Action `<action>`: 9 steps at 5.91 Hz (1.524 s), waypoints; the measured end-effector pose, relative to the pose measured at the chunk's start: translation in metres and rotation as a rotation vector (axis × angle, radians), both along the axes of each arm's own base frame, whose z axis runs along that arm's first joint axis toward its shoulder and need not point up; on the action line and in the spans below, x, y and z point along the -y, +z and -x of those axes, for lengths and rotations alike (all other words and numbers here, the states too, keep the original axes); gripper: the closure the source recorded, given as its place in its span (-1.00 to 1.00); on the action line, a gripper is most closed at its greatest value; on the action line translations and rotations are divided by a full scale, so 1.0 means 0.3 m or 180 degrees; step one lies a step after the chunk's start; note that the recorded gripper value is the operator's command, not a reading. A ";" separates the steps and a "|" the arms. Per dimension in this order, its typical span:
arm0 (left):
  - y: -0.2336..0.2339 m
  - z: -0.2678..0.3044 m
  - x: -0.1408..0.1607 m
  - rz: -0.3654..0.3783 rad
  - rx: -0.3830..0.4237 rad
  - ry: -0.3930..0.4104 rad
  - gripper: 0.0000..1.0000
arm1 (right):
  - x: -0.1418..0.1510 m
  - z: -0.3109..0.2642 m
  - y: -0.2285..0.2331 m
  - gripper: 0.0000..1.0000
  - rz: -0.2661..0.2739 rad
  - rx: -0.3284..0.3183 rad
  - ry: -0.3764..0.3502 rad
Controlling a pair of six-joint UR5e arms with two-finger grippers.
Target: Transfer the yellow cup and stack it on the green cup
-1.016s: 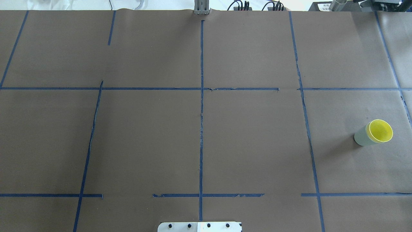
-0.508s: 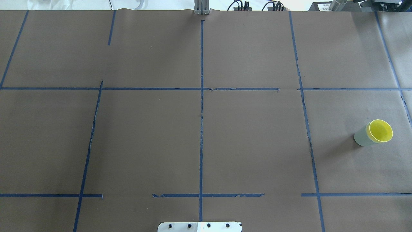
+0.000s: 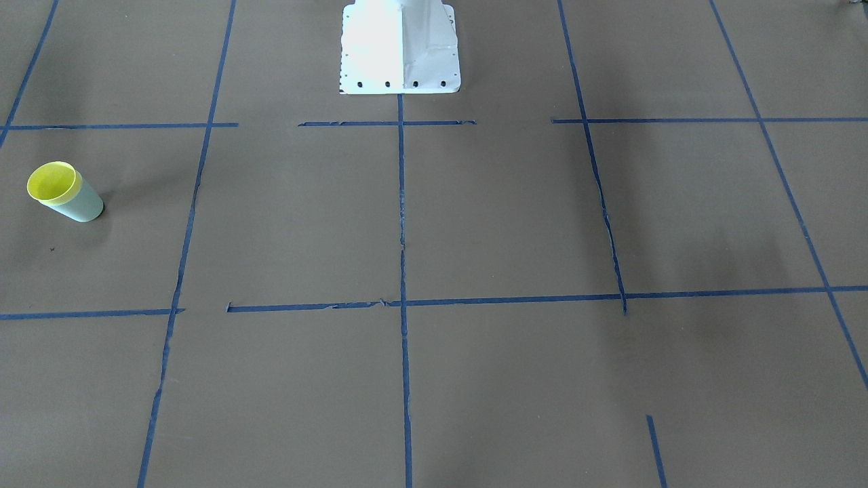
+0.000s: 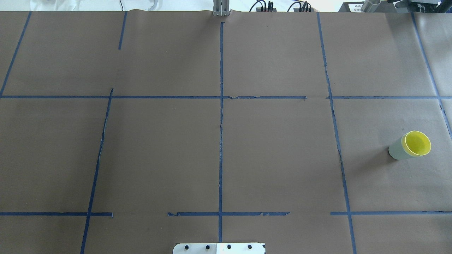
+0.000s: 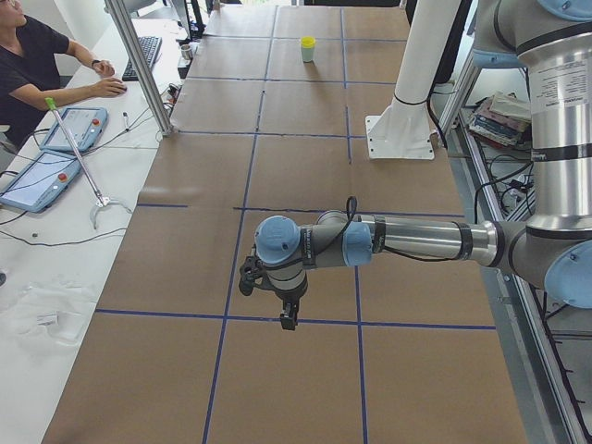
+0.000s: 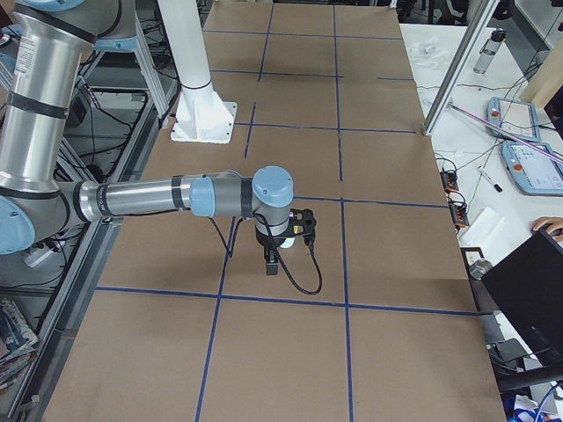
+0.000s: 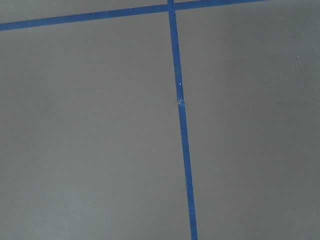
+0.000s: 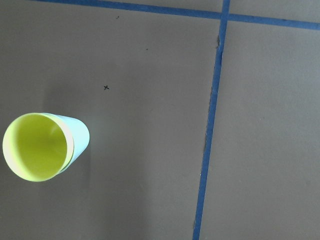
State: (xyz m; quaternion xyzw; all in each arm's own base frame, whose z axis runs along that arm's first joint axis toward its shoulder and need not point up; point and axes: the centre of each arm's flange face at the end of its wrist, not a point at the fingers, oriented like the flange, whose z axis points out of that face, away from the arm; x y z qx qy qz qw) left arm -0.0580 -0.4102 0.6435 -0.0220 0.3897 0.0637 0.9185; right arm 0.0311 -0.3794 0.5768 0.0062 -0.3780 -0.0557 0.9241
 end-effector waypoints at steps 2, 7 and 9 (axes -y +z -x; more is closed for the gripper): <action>-0.043 0.010 0.034 0.0110 -0.0009 -0.0024 -1.00 | 0.058 -0.009 -0.039 -1.00 -0.0060 -0.0013 0.0026; -0.098 0.081 0.023 0.0039 -0.0046 -0.0174 -1.00 | 0.050 0.008 0.046 -1.00 0.0073 -0.0129 -0.0062; -0.160 0.085 -0.057 -0.0032 -0.0040 -0.0196 -1.00 | 0.056 0.011 0.054 -1.00 0.0089 -0.0121 -0.0057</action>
